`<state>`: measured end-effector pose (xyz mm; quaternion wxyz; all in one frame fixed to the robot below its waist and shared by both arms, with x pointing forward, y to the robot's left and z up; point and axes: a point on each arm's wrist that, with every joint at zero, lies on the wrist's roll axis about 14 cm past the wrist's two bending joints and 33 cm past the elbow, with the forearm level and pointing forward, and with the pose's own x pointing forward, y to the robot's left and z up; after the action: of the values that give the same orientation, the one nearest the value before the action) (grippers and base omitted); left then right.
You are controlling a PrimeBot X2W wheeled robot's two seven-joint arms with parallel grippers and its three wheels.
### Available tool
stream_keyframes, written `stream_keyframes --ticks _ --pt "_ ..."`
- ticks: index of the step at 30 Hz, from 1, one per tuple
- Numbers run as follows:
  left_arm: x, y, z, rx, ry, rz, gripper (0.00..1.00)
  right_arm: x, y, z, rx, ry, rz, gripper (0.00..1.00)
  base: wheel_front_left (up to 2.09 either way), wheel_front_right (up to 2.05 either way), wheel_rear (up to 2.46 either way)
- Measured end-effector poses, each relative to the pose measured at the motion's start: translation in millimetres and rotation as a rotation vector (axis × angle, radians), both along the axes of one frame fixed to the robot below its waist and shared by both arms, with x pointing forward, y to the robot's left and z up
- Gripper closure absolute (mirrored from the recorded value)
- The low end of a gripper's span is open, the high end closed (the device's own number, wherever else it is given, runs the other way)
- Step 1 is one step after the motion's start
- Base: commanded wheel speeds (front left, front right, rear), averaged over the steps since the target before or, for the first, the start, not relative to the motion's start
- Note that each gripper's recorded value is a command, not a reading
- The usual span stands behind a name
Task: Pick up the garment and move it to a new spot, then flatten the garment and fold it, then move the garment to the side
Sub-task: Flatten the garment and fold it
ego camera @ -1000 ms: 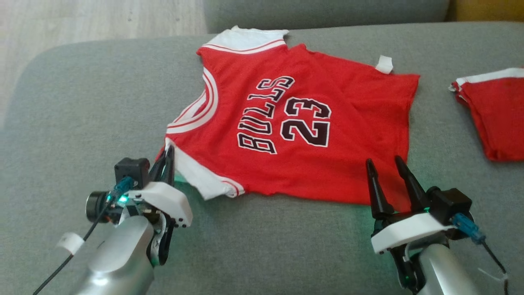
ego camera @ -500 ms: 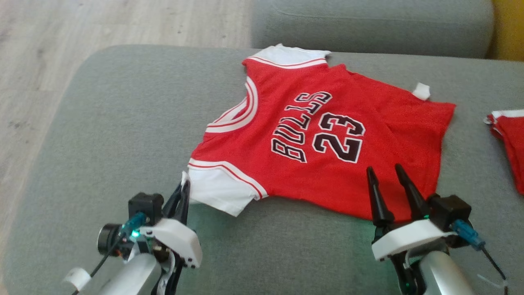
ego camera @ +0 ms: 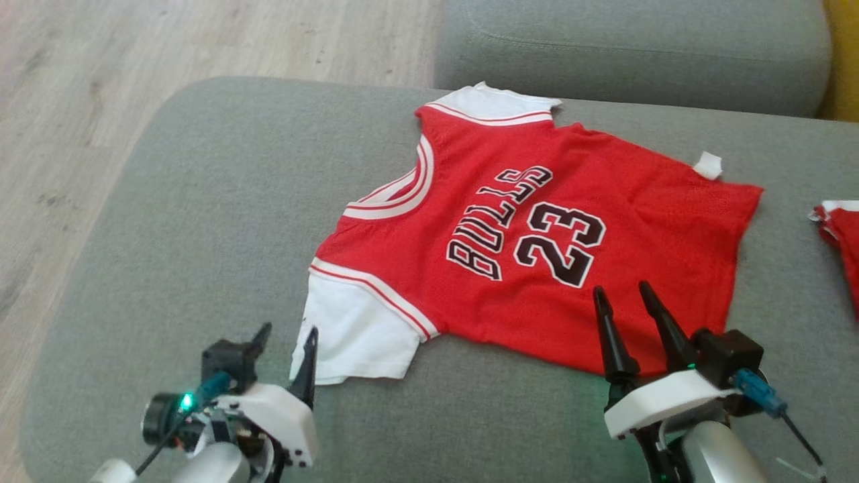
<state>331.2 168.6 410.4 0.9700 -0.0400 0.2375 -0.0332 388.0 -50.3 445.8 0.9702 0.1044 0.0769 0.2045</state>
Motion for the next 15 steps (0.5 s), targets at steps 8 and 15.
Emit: stream_keyframes --ticks 8,15 --pt "38 -8 53 -0.028 -0.274 0.003 0.00 1 -23 11 0.010 -0.035 -0.072 0.00 0.00 0.00 0.00" --pt "61 -38 62 -0.067 -0.331 -0.079 0.00 -3 -54 15 0.001 -0.048 -0.161 0.00 0.00 0.00 0.00"
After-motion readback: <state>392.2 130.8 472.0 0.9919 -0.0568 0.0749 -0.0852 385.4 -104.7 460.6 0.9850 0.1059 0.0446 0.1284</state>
